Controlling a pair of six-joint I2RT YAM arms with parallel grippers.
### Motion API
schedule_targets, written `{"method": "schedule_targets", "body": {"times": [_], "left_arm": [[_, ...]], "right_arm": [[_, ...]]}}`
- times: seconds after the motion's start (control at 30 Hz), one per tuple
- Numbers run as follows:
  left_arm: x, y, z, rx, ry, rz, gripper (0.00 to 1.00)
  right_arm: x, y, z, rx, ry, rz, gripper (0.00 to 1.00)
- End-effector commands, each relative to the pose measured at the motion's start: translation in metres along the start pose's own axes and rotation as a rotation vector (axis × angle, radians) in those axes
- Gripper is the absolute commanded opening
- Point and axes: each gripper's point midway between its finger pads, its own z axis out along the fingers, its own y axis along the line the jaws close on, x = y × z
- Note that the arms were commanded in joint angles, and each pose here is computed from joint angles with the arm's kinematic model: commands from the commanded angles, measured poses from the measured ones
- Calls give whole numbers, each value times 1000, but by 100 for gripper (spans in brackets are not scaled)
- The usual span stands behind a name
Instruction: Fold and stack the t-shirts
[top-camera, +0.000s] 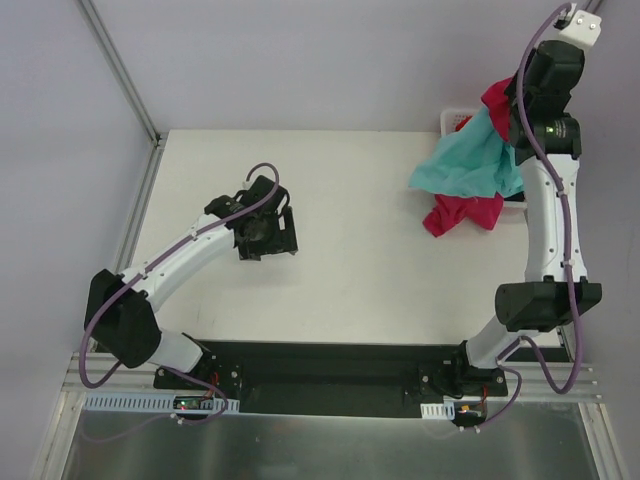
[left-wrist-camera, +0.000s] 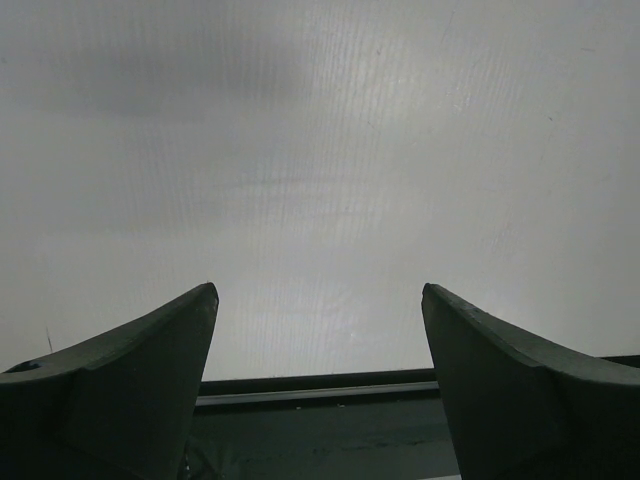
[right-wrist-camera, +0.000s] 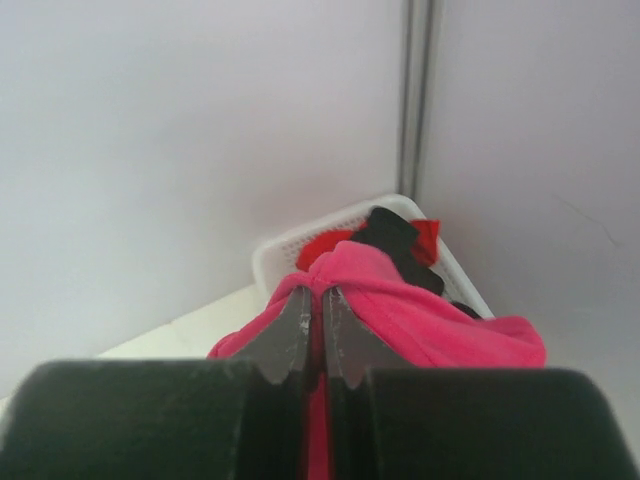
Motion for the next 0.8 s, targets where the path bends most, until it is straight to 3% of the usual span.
{"method": "schedule_targets", "body": {"times": [0.0, 0.17, 0.37, 0.6, 0.77], "left_arm": [[7, 1, -13, 17, -21, -23, 83], [9, -4, -20, 37, -35, -23, 84], [15, -6, -23, 45, -41, -22, 83], [23, 1, -22, 33, -40, -28, 84], [22, -1, -23, 36, -42, -26, 84]], "right_arm": [[-97, 20, -60, -135, -203, 108, 1], [-106, 41, -84, -221, -186, 133, 1], [-43, 93, -97, -403, 28, 176, 1], [50, 197, -160, -769, 361, 38, 1], [72, 234, -183, -871, 427, 9, 1]]}}
